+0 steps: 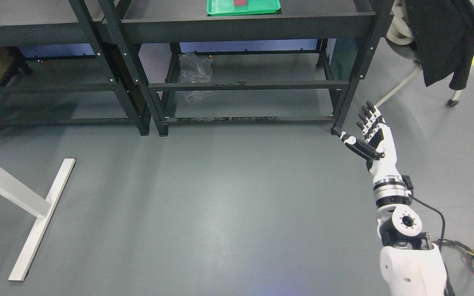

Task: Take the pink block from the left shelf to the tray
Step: 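Drive toward the shelf with the right hand raised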

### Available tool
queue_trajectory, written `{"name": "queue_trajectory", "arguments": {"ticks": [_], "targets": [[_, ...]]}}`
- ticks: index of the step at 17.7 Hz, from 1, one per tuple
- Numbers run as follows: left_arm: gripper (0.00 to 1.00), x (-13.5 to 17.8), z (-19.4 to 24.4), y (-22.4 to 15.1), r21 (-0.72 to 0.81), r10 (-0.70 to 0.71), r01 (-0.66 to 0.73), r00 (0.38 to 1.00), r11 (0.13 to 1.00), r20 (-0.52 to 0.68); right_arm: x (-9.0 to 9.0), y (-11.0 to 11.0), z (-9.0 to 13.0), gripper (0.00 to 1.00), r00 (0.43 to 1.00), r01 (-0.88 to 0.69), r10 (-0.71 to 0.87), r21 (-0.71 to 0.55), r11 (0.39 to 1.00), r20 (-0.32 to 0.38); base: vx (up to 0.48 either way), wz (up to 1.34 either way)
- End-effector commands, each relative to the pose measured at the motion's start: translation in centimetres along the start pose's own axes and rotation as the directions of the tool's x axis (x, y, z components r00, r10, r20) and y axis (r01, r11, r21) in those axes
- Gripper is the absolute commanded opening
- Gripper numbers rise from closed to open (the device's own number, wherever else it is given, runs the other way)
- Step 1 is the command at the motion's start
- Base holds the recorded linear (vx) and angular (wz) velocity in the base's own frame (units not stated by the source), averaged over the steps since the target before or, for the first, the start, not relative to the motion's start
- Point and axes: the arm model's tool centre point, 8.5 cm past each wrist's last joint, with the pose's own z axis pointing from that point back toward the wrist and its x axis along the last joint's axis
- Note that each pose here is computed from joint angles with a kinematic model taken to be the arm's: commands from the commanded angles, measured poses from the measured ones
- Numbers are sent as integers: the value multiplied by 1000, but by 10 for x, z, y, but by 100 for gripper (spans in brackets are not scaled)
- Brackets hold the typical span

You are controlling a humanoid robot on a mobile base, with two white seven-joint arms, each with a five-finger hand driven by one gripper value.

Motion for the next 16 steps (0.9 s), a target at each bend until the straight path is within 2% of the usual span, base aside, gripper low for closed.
{"name": "queue_trajectory", "arguments": {"ticks": [1,3,4,6,7,10,11,12,13,14,15,16], "targets": [[100,-7,2,10,15,-2,2,1000,1000,-4,35,7,-26,100,956,-278,279,-22,960,88,147,13],[100,-7,2,10,15,-2,2,1000,1000,-4,46,2,-29,100,815,-555,570,-145,819,102,144,-1],[100,-7,2,10,15,-2,2,1000,1000,-4,49,5,-28,100,716,-668,689,-179,722,109,174,-2],[100,-7,2,10,15,-2,2,1000,1000,-4,55,12,-31,100,580,-782,805,-191,593,128,172,-4],[100,-7,2,10,15,-2,2,1000,1000,-4,56,13,-30,100,532,-813,835,-191,549,140,170,-6],[100,-7,2,10,15,-2,2,1000,1000,-4,61,1,-30,100,498,-830,857,-213,515,132,172,-48],[100,-7,2,10,15,-2,2,1000,1000,-4,65,-2,-29,100,448,-855,883,-218,470,142,167,-15],[100,-7,2,10,15,-2,2,1000,1000,-4,68,-10,-28,100,350,-898,925,-228,376,146,132,190],[100,-7,2,10,15,-2,2,1000,1000,-4,69,-9,-26,100,250,-933,955,-222,282,160,132,190],[100,-7,2,10,15,-2,2,1000,1000,-4,70,-4,-24,100,176,-950,969,-227,214,175,142,402],[100,-7,2,10,15,-2,2,1000,1000,-4,74,-3,-20,100,141,-953,973,-243,183,181,142,402],[100,-7,2,10,15,-2,2,1000,1000,-4,78,0,-18,100,146,-943,972,-271,193,184,137,448]]}}
